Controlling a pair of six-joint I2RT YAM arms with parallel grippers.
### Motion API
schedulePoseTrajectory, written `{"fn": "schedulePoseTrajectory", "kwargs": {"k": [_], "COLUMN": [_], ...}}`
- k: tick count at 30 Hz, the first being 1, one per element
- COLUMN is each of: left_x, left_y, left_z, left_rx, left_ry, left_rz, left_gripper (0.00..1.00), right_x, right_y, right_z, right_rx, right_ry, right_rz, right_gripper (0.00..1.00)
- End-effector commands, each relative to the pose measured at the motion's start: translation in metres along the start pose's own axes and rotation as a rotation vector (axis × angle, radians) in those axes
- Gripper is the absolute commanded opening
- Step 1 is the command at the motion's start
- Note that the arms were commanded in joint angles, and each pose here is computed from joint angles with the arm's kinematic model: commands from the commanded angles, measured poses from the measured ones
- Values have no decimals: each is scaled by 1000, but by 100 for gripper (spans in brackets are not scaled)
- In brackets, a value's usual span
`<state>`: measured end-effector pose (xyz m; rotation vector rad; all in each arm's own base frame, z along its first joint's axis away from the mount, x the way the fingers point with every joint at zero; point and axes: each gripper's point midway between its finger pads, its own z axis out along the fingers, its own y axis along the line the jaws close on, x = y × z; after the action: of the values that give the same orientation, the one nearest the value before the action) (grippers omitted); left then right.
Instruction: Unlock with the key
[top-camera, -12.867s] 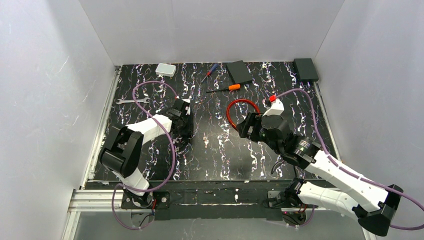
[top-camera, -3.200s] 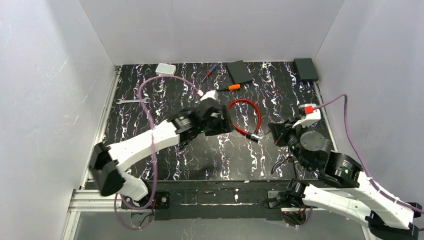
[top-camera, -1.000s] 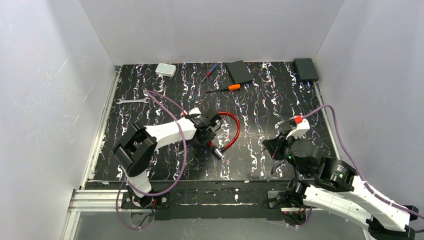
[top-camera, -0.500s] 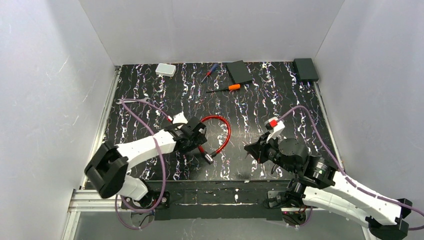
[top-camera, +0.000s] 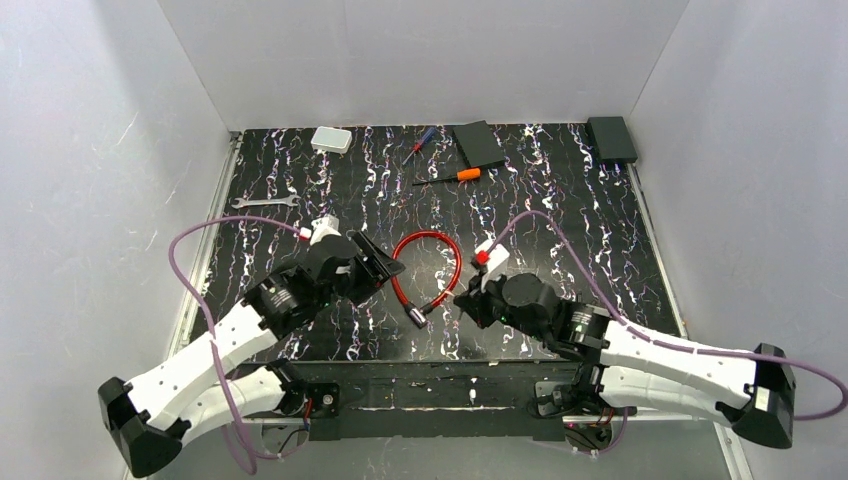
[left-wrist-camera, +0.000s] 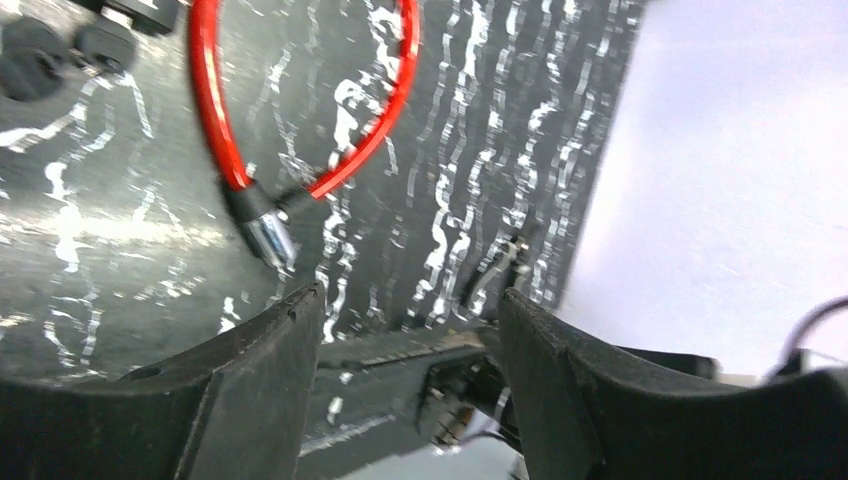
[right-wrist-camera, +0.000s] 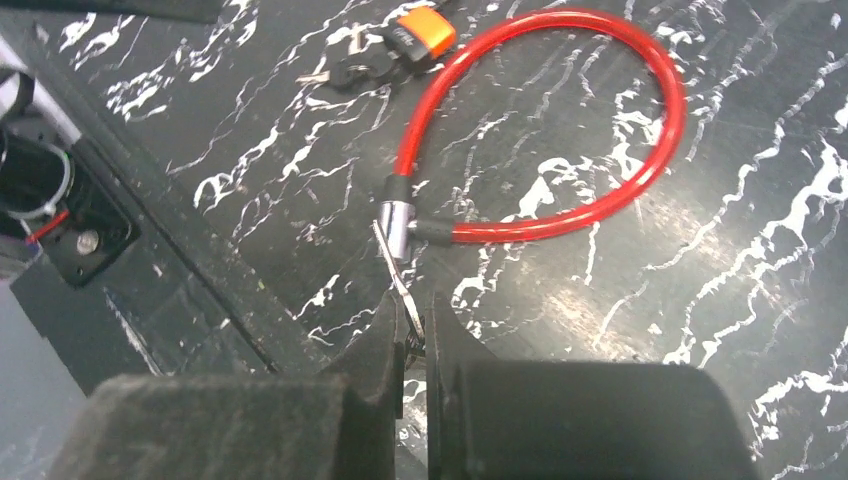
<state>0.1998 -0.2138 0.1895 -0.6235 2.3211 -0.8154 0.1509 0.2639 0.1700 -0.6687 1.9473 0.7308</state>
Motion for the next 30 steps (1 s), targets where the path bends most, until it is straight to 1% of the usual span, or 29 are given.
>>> {"fn": "schedulePoseTrajectory", "kwargs": {"k": [1, 2, 4, 7, 10, 13, 21, 26, 30], "left_x": [25, 30, 37, 46, 56, 62, 66, 70, 71], "left_y": [-6, -8, -14, -22, -28, -34, -28, -23, -30], "left_z": [-3, -3, -2, 2, 4, 3, 0, 2, 4], "left_rx": [48, 50, 59, 80, 95, 112, 114, 98, 128], "left_ry": [126, 156, 199, 223, 267, 291, 289, 294, 292], "left_rz": [-108, -119, -133, -138, -154, -160, -176, -183, -179], "left_gripper": [61, 60, 57, 52, 51, 44, 37, 37, 37], "right_x": [-35, -36, -37, -36, -40, -42, -41, -43, -42], "right_y": [22, 24, 29, 42, 52, 53, 55, 56, 57], "right_z": [5, 6, 8, 12, 13, 15, 23, 23, 22], "right_rx": [-9, 2, 1, -36, -60, -53, -43, -43, -50], "right_ry": [-174, -185, -194, -194, -206, -207, -199, -207, -204], "right_rz": [-127, -141, -179, -221, -247, -262, -292, -288, -291], "right_gripper": [1, 1, 1, 1, 1, 1, 1, 1, 1]}}
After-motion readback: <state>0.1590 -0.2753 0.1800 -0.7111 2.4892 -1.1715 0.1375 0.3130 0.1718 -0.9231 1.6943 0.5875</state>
